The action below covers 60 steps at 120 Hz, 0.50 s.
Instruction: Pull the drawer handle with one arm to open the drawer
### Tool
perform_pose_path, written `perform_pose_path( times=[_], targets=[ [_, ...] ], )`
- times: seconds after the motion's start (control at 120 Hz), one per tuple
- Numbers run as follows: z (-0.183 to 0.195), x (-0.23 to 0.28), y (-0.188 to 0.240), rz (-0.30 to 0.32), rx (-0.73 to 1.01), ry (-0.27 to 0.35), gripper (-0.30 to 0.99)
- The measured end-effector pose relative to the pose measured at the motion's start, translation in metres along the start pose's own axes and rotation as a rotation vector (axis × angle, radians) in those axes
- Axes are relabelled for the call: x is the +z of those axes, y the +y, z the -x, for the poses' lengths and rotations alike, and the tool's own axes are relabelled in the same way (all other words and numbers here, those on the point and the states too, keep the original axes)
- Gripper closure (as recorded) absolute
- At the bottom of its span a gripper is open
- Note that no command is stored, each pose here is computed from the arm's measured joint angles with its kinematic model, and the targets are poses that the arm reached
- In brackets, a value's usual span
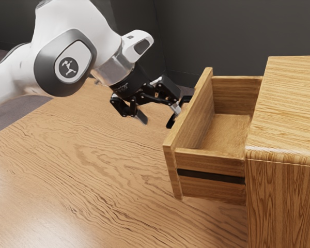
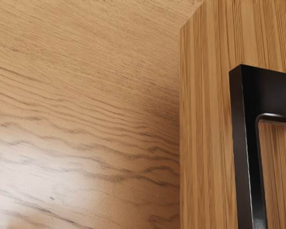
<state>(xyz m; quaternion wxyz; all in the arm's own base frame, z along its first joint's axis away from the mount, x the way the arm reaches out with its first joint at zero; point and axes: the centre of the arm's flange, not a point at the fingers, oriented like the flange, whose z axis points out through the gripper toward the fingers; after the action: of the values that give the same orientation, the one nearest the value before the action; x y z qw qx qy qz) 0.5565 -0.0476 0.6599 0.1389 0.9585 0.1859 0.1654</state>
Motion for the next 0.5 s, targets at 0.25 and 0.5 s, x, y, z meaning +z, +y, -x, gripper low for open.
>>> perform_pose_path(
  times=[0.25,0.5],
  targets=[
    [0.027,-0.111,0.005,0.028,0.053,0.147,0.0],
    [0.04,-0.087,0.04,-0.259,0.207,-0.037,0.0]
  ],
)
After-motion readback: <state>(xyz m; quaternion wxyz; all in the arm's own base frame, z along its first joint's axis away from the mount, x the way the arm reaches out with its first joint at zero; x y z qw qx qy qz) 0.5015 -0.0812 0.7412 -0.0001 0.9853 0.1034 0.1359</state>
